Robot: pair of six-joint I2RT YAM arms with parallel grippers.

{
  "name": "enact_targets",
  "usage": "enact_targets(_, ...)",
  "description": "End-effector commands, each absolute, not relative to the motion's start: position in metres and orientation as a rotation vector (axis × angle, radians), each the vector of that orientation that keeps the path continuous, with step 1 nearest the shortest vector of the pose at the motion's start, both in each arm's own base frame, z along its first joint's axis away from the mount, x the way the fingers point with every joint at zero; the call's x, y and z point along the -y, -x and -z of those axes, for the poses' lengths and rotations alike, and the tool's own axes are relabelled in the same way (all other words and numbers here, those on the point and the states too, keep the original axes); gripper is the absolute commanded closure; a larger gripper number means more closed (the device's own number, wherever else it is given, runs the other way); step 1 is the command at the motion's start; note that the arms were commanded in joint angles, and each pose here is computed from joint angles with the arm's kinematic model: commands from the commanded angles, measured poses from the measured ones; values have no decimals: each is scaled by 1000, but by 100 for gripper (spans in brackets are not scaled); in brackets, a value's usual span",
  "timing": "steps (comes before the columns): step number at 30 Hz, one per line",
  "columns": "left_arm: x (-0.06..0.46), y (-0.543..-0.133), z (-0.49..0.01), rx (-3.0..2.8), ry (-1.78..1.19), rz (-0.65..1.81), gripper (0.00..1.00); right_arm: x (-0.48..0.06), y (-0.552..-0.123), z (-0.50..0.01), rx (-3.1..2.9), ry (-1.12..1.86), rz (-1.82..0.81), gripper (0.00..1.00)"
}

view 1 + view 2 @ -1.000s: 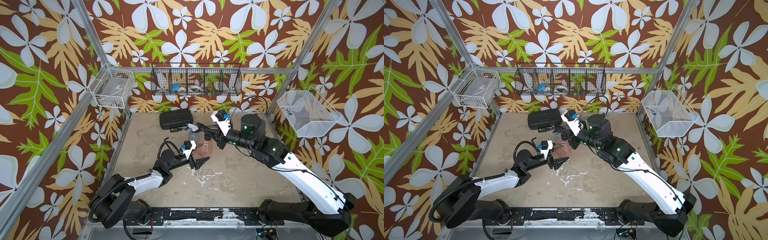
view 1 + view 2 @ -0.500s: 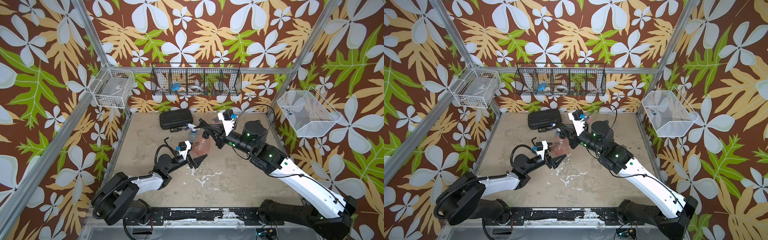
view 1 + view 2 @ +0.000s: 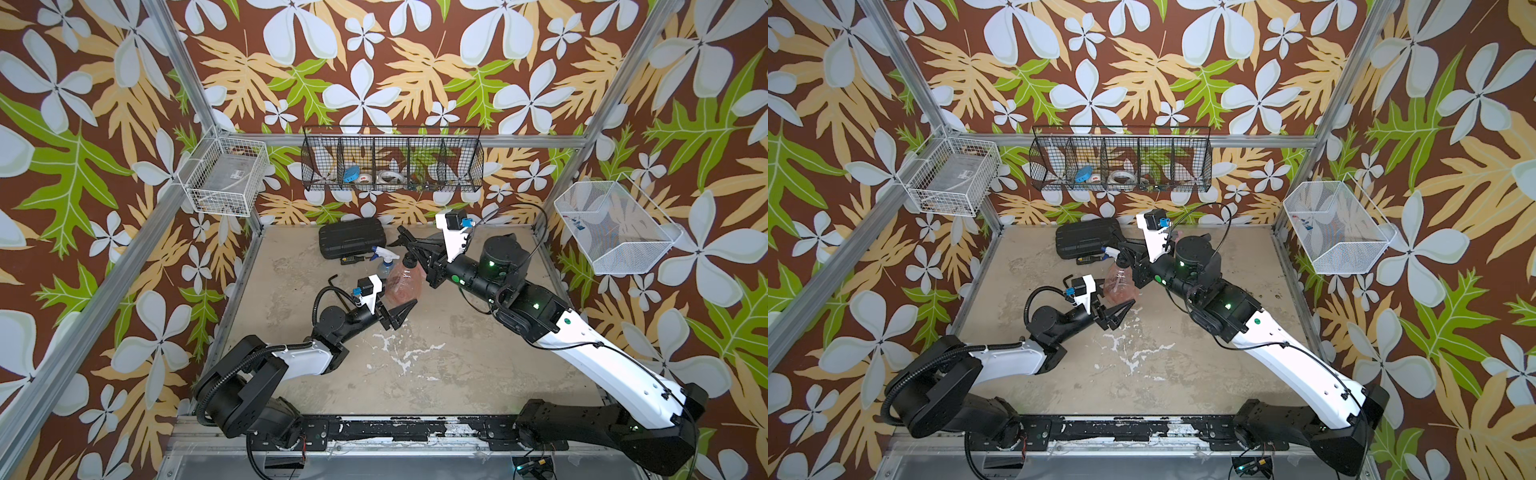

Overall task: Attach spray nozzles to spray bottles
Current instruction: Insert the spray nozzle into the spray bottle.

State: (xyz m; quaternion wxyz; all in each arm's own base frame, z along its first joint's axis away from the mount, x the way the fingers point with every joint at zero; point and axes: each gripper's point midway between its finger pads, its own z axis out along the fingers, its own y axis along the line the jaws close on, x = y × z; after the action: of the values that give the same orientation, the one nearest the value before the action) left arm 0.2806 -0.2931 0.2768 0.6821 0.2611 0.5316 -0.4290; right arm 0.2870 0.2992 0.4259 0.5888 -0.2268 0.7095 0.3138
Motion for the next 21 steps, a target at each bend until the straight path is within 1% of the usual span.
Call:
enact_targets(1, 278, -288, -321, -1018, -473, 858, 42, -290, -286, -368, -1905, 522, -583, 100)
enact_targets(6, 276, -295, -329, -991, -432, 841, 42, -279, -295, -354, -1990, 354, -460, 100)
enact_targets(11, 278, -296, -331, -975, -413, 844, 43, -273, -300, -339, -2040, 145, -428, 100)
enact_targets(14, 279, -296, -325, -985, -411, 858, 43, -279, -300, -336, -2060, 132, -419, 100)
enact_targets(21, 280, -291, -312, -1003, -419, 898, 43, -288, -297, -343, -2053, 219, -313, 100)
